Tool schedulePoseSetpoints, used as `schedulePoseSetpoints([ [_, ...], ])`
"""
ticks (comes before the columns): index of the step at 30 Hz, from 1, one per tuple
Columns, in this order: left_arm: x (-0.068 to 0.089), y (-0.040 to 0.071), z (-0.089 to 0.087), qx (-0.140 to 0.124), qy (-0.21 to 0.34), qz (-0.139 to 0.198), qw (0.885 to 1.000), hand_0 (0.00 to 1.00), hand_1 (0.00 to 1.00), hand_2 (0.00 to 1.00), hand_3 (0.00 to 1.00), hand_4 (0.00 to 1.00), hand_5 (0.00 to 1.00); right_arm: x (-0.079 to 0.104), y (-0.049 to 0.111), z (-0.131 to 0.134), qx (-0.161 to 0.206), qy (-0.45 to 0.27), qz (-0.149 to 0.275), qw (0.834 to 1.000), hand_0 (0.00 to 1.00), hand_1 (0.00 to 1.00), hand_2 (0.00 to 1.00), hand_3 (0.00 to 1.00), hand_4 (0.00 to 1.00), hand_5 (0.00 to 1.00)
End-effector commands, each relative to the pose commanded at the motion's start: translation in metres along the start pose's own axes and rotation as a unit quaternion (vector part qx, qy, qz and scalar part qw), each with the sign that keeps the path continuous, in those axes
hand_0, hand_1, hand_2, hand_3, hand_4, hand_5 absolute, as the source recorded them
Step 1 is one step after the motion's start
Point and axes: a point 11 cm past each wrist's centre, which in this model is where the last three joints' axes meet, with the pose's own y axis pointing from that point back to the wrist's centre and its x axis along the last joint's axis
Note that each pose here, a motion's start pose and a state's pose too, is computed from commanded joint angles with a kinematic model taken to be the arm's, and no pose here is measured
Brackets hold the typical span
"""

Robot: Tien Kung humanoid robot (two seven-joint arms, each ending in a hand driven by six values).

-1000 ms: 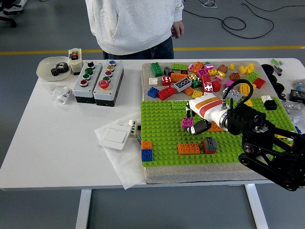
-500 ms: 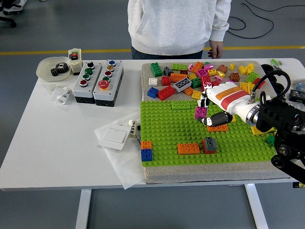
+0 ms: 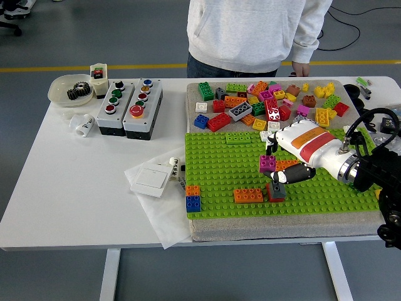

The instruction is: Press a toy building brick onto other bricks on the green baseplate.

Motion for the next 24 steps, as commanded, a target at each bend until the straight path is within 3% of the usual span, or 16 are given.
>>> schedulePoseSetpoints([
  [10,-0.002,0.0,0.002,-0.003,0.0,-0.003,1.0,0.786,0.788,0.788,0.581,0.611,0.622,-0.008,0.011,0.0,0.037,0.007,0.008,0.999,0.581,0.494,0.546,0.493,0.744,0.428],
  [24,-0.003,0.001,0.005,-0.005,-0.001,-0.005,1.0,0.795,0.792,0.788,0.58,0.61,0.623,-0.027,0.004,0.01,0.031,-0.004,-0.006,0.999,0.583,0.493,0.546,0.491,0.741,0.424],
])
